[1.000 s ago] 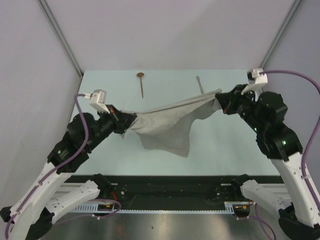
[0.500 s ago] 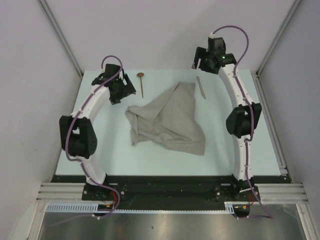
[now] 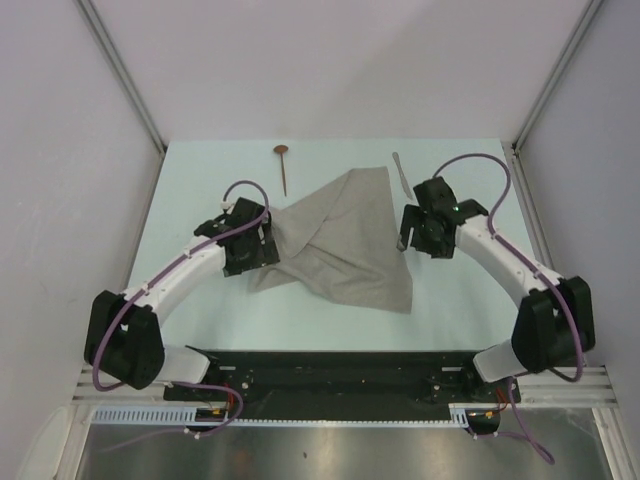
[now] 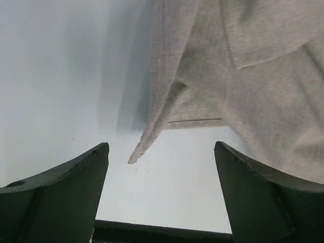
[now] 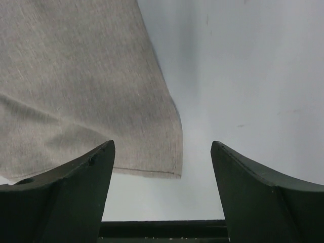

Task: Fold the napkin into a case and place the utensils inside
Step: Flatten out the crumpled napkin at the center of the board.

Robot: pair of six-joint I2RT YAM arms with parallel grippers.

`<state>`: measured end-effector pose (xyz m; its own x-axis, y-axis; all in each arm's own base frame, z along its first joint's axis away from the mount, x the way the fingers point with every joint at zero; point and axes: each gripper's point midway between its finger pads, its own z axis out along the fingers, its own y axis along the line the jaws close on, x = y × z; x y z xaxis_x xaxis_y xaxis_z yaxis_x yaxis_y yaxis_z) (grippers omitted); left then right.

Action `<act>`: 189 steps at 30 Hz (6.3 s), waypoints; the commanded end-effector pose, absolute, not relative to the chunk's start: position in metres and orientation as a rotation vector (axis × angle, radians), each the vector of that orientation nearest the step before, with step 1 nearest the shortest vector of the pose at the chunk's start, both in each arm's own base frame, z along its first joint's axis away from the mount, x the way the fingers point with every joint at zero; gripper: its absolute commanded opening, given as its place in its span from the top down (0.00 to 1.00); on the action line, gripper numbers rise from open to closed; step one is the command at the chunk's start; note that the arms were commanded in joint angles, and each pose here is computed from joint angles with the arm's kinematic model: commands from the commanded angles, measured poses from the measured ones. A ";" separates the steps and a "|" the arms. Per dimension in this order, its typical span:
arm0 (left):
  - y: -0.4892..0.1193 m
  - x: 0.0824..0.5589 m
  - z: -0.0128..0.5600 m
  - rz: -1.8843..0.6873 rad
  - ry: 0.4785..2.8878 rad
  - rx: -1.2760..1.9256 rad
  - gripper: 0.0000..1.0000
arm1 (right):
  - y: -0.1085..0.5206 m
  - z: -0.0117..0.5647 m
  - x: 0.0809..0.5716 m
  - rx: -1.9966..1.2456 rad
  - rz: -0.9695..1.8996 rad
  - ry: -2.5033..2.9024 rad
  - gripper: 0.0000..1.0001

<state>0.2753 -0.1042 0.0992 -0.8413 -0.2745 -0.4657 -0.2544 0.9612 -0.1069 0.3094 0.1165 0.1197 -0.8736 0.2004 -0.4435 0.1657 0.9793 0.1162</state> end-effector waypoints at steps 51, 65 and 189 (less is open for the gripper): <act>-0.137 0.290 0.298 -0.730 1.953 -0.212 1.00 | 0.150 0.284 0.287 0.395 0.567 1.831 1.00; -0.072 0.156 0.571 -0.683 1.261 -0.088 1.00 | 0.077 0.546 0.119 -0.120 0.718 1.096 1.00; -0.101 0.285 0.014 -0.428 2.685 -0.751 0.68 | 0.121 0.006 0.330 0.525 0.378 2.518 0.53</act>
<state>0.2684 -0.0987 0.0169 -0.8030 -0.5600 -0.2040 -0.4744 0.8078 -0.3498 0.3035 0.1434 0.0239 -0.8055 0.4601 -0.3736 0.2716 0.8469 0.4572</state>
